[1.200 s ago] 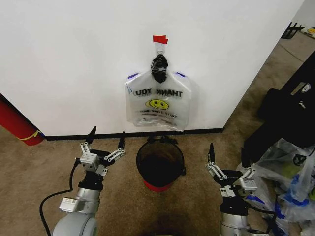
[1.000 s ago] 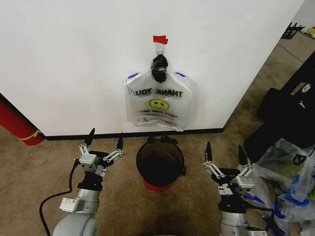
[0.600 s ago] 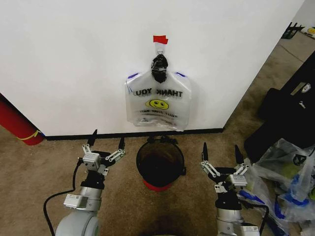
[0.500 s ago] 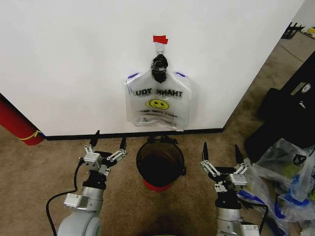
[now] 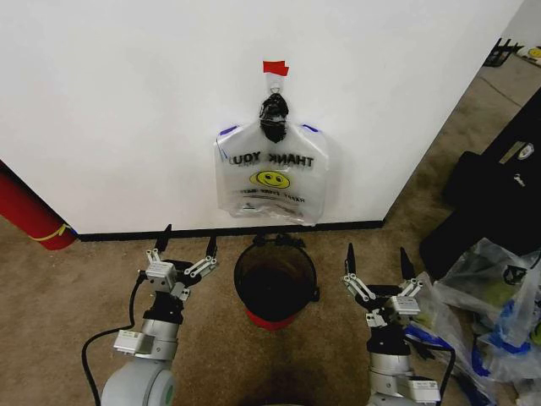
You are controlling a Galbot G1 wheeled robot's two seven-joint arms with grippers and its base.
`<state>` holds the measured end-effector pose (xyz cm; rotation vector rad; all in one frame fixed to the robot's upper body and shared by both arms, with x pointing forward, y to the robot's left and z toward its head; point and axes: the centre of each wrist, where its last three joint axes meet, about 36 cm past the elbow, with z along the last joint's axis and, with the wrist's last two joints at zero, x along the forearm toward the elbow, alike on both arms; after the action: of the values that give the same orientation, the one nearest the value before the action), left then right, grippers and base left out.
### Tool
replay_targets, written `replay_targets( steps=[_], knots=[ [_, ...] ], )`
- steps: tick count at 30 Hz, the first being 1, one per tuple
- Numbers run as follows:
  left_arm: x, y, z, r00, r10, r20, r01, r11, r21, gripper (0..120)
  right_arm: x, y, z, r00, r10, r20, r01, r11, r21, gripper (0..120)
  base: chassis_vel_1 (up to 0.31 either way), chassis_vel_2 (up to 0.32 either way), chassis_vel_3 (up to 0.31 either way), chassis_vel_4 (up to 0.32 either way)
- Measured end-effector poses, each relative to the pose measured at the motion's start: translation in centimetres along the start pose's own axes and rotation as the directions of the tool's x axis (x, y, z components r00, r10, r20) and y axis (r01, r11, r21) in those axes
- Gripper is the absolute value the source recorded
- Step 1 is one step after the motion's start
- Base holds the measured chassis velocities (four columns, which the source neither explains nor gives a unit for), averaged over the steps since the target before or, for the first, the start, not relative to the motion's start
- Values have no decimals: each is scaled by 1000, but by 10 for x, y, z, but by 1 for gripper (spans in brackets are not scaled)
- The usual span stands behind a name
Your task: Pick up the garbage bag from the wall and place it over the trash bin.
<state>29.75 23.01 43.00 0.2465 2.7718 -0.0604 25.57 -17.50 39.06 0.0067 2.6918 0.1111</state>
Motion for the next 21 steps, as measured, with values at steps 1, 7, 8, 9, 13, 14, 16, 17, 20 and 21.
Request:
replay_targets(
  steps=[1, 7, 8, 9, 13, 14, 16, 17, 20, 21],
  knots=[
    [0, -1, -1, 1000, 0, 3, 0, 1000, 2, 100, 0, 0, -1, 1000, -1, -1, 1, 1000, -1, 100, 0, 0, 0, 0],
    [1, 0, -1, 1000, 0, 1, 0, 1000, -14, 100, 0, 0, -2, 1000, -1, 0, 1, 1000, 4, 100, 0, 0, 0, 0],
    [2, 0, -1, 1000, 0, 1, 0, 1000, -19, 100, 0, 0, -2, 1000, 0, 0, 0, 1000, 6, 100, 0, 0, 0, 0],
    [2, 0, 0, 1000, -1, 2, 1, 1000, -23, 100, 1, 0, -2, 1000, 2, -1, -2, 1000, 12, 100, 0, 0, 0, 0],
    [3, -1, -2, 1000, -1, 2, 1, 1000, -20, 100, 2, 0, -3, 1000, 7, -3, -6, 999, 36, 100, 0, 0, 0, 0],
    [3, -1, -3, 1000, -1, 3, 1, 1000, -18, 100, 2, 0, -4, 1000, 7, -2, -7, 999, 41, 100, 0, 0, 0, 0],
    [3, -1, -4, 1000, 0, 1, 0, 1000, -16, 100, 2, 1, -5, 1000, 8, 1, -8, 999, 47, 100, 0, 0, 0, 0],
    [2, -1, -4, 1000, 0, 1, 0, 1000, -16, 100, 1, 1, -5, 1000, 9, 3, -9, 999, 48, 100, 0, 0, 0, 0],
    [3, 0, -4, 1000, 0, 0, 0, 1000, -16, 100, 1, 1, -5, 1000, 11, 4, -12, 999, 48, 100, 0, 0, 0, 0],
    [3, 0, -4, 1000, -1, -1, 1, 1000, -16, 100, 1, 2, -5, 1000, 13, 4, -13, 999, 47, 100, 0, 0, 0, 0]
  ],
)
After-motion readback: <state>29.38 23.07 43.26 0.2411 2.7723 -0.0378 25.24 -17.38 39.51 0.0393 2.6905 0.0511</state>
